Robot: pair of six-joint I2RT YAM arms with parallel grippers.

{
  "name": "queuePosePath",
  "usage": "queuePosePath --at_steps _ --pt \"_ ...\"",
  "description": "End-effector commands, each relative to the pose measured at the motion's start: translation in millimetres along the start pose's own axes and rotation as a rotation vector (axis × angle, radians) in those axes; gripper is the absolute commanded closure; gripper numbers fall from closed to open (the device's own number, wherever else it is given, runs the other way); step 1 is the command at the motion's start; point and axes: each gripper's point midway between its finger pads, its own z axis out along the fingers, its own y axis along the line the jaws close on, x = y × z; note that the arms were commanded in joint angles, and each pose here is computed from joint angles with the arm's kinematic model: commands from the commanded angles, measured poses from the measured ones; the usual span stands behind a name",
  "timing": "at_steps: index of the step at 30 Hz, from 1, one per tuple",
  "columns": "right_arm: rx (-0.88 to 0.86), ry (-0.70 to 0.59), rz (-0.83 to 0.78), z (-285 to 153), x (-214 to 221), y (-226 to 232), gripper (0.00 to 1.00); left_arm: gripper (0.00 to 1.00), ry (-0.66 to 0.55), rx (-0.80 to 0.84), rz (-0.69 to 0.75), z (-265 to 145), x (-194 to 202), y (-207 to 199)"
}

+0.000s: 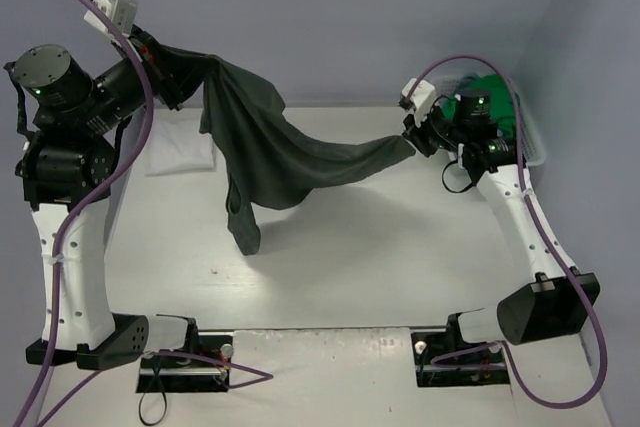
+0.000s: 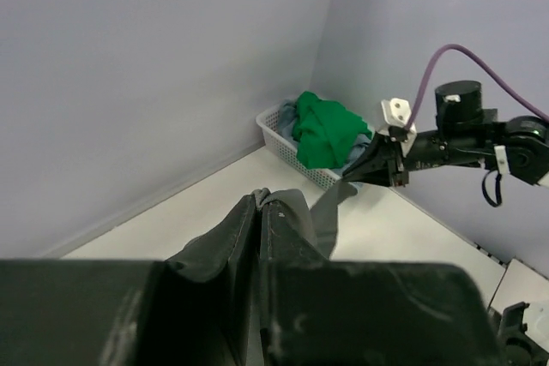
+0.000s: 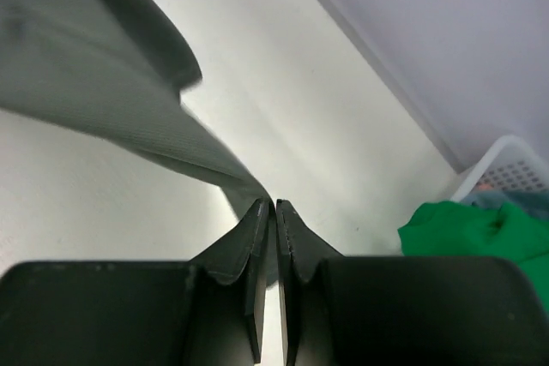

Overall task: Fold and stack the t-shirts
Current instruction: Flatten out the tshirt

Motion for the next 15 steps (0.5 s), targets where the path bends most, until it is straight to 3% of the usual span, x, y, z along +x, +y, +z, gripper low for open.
queuePosePath --at_steps 1,3,5,9,14,15 --pt "0.087 -0.046 -0.07 -28 -27 -12 0.95 1.0 -0.078 0.002 0.044 -1 -17 6" --pt "0.143 -0.094 -0.037 -49 -35 -32 0.95 1.0 -0.019 0.01 -0.006 3 -5 6" --pt "0.13 -0.094 -0.052 -61 -41 -32 0.95 1.0 -0.083 -0.085 0.064 -10 -29 18" --pt "0.267 -0.163 -0.042 -99 -53 -61 0.94 1.0 -0.174 -0.054 0.151 -27 -62 -5" --pt "0.006 -0.173 0.033 -85 -42 -5 0.92 1.0 -0.17 0.034 0.07 -26 -65 -23" --pt "-0.062 -0.178 0.058 -76 -40 9 0.87 1.0 -0.161 0.045 0.03 -22 -61 -21"
